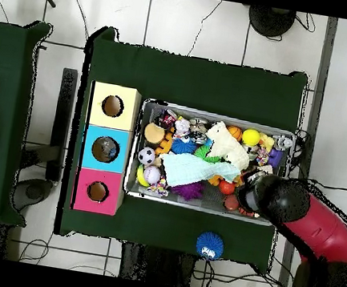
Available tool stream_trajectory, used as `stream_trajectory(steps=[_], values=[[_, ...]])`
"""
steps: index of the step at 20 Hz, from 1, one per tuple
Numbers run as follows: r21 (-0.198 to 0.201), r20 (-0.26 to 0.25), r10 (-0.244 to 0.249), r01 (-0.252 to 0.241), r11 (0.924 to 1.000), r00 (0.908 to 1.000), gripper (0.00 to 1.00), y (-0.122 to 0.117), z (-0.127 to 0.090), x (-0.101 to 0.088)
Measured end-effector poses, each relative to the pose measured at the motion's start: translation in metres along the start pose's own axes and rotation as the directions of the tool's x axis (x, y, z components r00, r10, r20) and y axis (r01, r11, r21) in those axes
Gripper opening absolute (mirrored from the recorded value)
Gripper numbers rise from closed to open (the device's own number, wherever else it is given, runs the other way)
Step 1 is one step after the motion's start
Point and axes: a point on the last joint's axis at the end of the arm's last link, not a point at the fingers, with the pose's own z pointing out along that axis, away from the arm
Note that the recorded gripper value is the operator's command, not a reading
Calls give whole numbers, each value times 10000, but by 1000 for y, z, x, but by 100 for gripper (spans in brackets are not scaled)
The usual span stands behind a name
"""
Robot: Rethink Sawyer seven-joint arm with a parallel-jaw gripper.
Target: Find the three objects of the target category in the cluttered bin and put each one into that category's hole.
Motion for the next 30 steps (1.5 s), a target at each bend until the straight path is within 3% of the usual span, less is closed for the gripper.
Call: stream_trajectory(steps=[5,9,14,17,22,30], values=[[-92,219,-760,763,9970,9969,100,-11,-6,-7],[-149,510,-1474,1484,9888,9878,100,-27,-18,-16],[-193,879,-2003,2027,9791,9758,100,-48,-56,-19],[-142,877,-2101,2122,9771,9737,100,-57,-78,-8],[-143,706,-2273,2288,9734,9713,100,-61,-95,15],[-276,54,-2697,2698,9625,9629,100,-71,-90,69]])
